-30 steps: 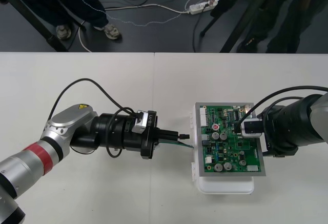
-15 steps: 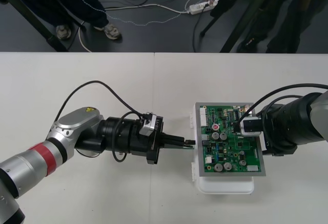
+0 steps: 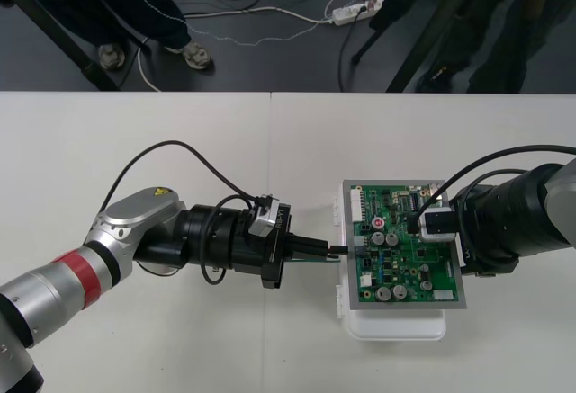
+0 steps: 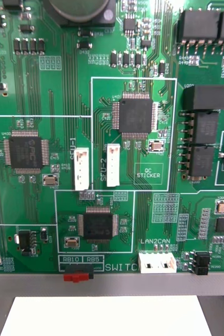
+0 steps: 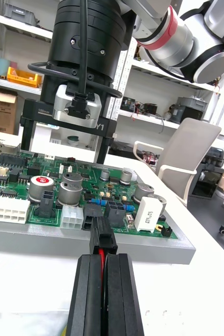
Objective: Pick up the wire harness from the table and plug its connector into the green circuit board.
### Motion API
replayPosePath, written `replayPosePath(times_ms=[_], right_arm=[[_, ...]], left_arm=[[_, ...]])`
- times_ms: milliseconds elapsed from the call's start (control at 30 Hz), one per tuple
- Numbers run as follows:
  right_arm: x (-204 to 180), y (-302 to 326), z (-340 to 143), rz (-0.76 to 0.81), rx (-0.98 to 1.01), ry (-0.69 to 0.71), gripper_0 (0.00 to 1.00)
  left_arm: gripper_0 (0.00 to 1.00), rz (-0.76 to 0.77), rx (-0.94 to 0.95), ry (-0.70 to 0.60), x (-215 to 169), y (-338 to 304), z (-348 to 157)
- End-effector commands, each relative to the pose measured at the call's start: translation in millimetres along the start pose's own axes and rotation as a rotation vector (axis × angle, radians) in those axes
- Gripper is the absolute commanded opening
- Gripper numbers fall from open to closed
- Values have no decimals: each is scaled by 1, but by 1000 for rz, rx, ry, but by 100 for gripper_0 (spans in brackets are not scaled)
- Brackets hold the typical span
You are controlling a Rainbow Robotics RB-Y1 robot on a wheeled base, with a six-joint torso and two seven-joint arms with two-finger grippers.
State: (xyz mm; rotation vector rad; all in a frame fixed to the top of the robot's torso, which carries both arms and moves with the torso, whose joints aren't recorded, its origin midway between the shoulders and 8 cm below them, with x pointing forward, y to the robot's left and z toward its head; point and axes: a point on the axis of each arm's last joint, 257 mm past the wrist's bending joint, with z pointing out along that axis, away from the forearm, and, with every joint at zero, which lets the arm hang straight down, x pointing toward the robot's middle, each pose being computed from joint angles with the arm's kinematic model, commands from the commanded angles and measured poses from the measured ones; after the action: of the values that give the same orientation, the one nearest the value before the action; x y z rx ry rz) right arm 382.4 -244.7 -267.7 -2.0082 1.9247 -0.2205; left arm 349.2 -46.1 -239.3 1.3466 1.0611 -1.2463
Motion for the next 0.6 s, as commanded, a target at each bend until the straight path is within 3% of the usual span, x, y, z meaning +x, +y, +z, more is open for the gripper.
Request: replayPosePath(times_ms=[33,600], right_arm=[[-20,-2,-4,-74,3,-38,100],[-20,-3,-5,-79,4,-39,100]], left_arm=[[0,-25,27,-9,-21,8,23],[0,-17,39,27,-13,6,35]])
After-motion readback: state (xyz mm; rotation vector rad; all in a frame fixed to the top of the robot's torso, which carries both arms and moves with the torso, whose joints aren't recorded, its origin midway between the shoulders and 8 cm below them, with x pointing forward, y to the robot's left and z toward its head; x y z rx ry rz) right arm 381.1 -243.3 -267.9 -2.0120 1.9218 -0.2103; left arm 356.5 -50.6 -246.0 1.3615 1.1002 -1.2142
